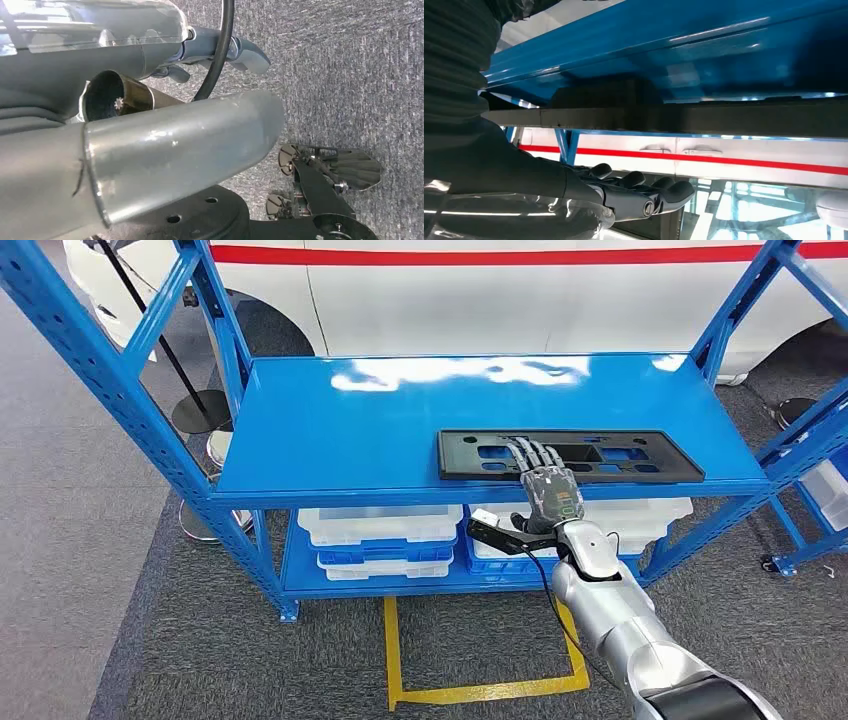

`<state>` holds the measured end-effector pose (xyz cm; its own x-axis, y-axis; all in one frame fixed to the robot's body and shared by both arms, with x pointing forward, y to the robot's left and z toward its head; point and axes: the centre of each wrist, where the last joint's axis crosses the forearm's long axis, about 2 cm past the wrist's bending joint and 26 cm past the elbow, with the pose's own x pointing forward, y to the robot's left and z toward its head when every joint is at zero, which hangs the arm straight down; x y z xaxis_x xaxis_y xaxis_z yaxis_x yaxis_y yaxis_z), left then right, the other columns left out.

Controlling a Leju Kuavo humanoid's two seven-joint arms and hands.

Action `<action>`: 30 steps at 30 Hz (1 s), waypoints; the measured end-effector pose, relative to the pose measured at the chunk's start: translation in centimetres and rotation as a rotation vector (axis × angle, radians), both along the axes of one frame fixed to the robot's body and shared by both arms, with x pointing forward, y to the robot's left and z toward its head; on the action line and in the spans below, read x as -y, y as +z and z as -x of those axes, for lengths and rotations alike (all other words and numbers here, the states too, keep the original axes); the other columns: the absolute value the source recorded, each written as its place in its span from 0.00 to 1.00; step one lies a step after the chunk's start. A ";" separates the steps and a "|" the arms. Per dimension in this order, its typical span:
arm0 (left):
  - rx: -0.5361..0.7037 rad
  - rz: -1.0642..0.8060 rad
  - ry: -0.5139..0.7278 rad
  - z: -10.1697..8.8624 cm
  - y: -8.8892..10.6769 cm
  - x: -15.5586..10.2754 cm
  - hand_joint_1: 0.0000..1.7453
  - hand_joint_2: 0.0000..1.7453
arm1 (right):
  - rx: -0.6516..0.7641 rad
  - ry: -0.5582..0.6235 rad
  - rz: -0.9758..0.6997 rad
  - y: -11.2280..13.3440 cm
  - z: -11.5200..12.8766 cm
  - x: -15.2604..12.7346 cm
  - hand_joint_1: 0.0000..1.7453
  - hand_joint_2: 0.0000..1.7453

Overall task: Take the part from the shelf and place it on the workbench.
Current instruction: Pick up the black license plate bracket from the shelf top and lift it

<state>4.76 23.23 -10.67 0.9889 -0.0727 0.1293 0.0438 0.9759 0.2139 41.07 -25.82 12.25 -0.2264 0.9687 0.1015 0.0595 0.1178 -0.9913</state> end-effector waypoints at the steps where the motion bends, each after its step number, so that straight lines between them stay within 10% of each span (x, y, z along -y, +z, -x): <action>1: 0.000 0.000 0.000 0.0 0.0 0.0 0.00 0.00 | -0.001 -0.001 0.002 0.0 0.0 0.0 0.00 1.00; 30: -0.045 -0.008 0.023 0.0 0.0 0.0 0.00 0.00 | 0.039 -0.127 0.003 0.8 -0.7 0.5 0.00 1.00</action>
